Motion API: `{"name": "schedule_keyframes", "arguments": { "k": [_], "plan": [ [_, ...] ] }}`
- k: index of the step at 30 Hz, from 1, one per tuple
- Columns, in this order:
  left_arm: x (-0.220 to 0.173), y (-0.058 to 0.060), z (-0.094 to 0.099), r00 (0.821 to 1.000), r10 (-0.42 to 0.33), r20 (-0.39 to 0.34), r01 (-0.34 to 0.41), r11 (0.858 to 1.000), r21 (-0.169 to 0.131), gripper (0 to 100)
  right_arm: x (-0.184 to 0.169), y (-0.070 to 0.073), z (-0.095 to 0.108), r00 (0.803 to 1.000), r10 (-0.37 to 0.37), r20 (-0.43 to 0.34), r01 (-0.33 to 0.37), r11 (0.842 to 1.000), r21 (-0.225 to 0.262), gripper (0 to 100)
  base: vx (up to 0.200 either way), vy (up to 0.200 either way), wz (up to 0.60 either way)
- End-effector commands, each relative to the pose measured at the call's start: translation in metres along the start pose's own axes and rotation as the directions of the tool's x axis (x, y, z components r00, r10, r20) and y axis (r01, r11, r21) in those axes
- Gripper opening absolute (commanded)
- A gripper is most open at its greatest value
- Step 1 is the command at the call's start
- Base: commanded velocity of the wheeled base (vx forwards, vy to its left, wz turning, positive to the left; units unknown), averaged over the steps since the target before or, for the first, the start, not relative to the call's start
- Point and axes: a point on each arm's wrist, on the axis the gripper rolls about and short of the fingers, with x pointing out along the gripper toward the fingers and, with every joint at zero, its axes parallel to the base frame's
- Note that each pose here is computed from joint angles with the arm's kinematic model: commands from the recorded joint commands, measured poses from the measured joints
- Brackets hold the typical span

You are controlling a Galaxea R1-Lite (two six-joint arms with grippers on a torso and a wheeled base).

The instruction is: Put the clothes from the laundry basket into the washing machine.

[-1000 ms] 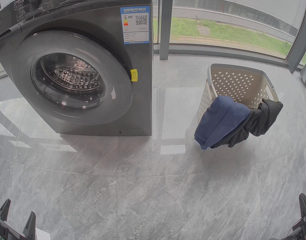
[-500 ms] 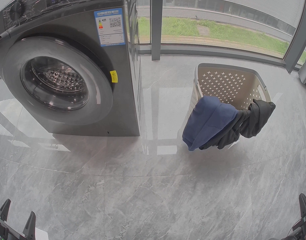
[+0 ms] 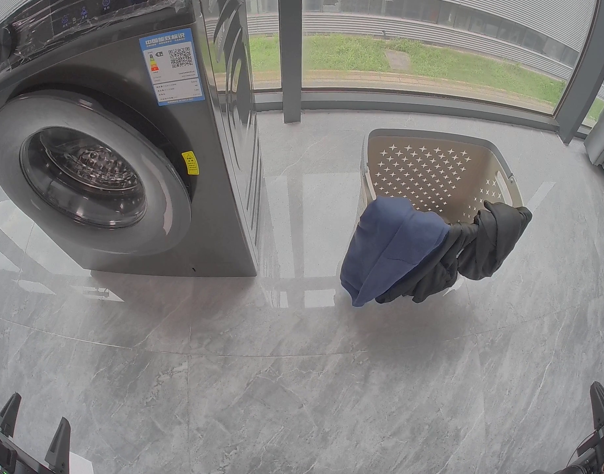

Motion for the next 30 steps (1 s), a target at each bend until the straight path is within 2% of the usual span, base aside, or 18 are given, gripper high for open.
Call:
{"name": "schedule_keyframes", "arguments": {
  "k": [1,4,10,30],
  "plan": [
    [0.0005,0.0001,-0.0050,1.000,0.000,-0.007,0.000,1.000,-0.001,100,0.0003,0.0000,-0.0047,1.000,0.000,-0.004,0.000,1.000,0.000,0,0.200,0.000,0.00],
    [0.0004,0.0001,-0.0050,1.000,0.000,-0.005,0.000,1.000,-0.001,100,0.0001,0.0000,-0.0043,1.000,0.001,-0.002,-0.001,1.000,0.000,0,0.200,0.000,0.00],
    [0.0004,0.0001,-0.0050,1.000,0.000,-0.005,0.000,1.000,0.001,100,0.0003,0.0000,-0.0047,1.000,0.000,-0.004,0.000,1.000,-0.001,0,0.000,0.000,0.00],
    [0.0004,0.0001,-0.0050,1.000,0.002,-0.005,-0.002,1.000,-0.001,100,0.0003,0.0000,-0.0047,1.000,0.000,-0.004,0.000,1.000,0.000,0,0.000,-0.200,0.00]
  ]
}}
